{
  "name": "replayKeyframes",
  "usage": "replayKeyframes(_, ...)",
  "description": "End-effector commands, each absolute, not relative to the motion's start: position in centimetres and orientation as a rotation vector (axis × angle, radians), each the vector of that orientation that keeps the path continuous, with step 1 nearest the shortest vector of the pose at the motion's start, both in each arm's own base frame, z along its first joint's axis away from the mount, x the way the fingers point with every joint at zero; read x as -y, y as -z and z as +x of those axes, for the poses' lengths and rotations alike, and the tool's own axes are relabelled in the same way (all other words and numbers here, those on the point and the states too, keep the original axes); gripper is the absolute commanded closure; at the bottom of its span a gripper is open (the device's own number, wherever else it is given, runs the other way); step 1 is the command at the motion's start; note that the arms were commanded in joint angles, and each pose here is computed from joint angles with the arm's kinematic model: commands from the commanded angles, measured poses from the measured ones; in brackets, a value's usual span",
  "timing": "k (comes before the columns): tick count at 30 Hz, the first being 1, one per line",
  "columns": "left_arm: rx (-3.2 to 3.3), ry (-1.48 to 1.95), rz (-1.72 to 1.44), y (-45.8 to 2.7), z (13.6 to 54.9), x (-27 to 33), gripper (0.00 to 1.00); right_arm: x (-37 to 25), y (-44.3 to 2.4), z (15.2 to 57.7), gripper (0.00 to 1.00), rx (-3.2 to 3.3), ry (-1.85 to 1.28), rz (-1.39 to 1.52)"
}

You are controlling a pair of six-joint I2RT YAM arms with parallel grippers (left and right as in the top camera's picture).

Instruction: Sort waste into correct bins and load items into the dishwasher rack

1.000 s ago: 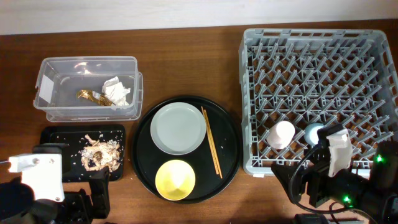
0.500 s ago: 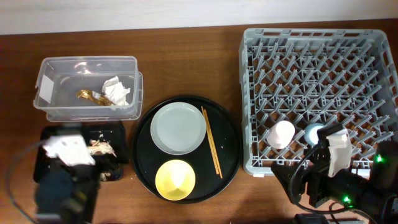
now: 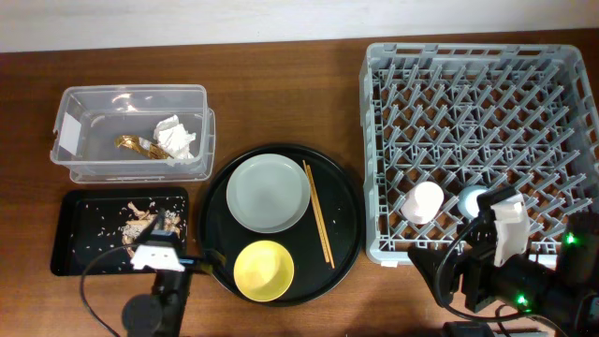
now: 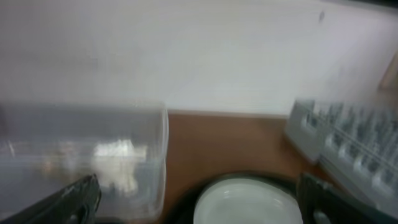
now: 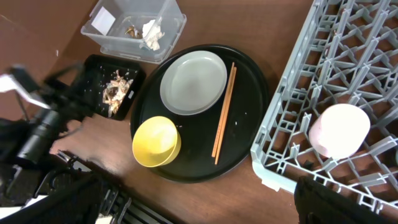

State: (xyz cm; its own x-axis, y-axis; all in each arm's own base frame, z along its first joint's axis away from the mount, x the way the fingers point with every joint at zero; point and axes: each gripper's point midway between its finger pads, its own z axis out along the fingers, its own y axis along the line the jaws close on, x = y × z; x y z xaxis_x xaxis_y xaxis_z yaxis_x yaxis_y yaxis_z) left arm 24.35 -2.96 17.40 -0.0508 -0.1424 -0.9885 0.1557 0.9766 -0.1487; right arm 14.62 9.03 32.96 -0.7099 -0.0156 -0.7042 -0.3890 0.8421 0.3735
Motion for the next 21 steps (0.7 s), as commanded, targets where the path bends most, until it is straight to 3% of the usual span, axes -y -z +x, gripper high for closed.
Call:
replayKeyframes(1,-1.638,0.249,0.038,-16.0,24.3,3.3,0.01,-9.3,-33.3,14.4,0.01,-2.270,-0.670,-0.317)
replayKeyframes(16,-1.637,0.249,0.038,-16.1,24.3,3.3,0.01,-9.3,-33.5,14.6,0.01,-2.260,-0.670,-0.316)
replayKeyframes(19,-1.637,0.249,0.038,-16.1,24.3,3.3,0.01,-11.7,-35.7,14.8,0.02,-2.169,-0.892,-0.343)
replayKeyframes(21,-1.637,0.249,0.038,-16.1,24.3,3.3,0.01,-11.5,-34.6,15.5,0.02,-2.235,-0.865,-0.347)
